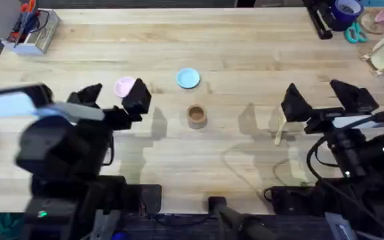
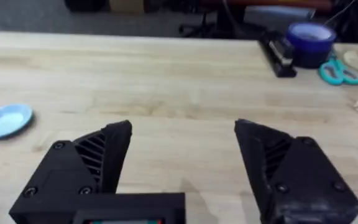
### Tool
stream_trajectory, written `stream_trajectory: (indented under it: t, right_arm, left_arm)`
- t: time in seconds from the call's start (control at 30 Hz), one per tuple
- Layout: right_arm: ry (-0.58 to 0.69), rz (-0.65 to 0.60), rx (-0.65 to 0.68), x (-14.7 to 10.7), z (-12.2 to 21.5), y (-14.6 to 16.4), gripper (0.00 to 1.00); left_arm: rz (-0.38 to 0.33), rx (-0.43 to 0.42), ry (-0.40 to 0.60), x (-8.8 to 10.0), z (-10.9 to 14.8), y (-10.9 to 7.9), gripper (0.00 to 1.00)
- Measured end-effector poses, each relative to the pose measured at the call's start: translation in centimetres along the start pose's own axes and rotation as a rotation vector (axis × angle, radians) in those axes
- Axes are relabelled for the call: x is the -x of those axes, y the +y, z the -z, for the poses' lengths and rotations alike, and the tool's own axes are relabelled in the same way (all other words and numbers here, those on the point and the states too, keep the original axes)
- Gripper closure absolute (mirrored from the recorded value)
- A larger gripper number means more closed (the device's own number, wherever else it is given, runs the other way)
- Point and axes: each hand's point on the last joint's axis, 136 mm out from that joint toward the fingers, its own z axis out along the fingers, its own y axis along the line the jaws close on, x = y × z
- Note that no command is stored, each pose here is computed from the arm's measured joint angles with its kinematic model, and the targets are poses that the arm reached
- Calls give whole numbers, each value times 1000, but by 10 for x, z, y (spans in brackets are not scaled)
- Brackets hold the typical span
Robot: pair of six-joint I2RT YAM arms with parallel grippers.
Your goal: Pick up a utensil and set it on the pink plate, then put the other utensil in the container.
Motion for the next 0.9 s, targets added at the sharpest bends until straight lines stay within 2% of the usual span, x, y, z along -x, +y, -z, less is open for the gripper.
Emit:
stream_trajectory:
  t: [0.17,0.23,0.43,0.53,0.7,0.9]
  right_arm:
    - [133,-9,13,-13,5,2,5]
    - [153,-11,16,-8,6,3,5]
    - [129,-16,23,55,8,4,5]
    - [158,-19,26,81,7,4,6]
    - [268,-26,27,118,0,4,5]
    - [495,-42,30,136,-1,4,5]
  left_arm:
    - [-40,-31,43,36,1,-14,7]
    - [-59,-47,73,50,-2,-21,7]
    - [-76,-76,195,80,-15,-35,7]
    - [-75,-86,268,92,-21,-41,8]
    - [-60,-83,415,108,-24,-48,8]
    - [-45,-57,584,118,-19,-51,7]
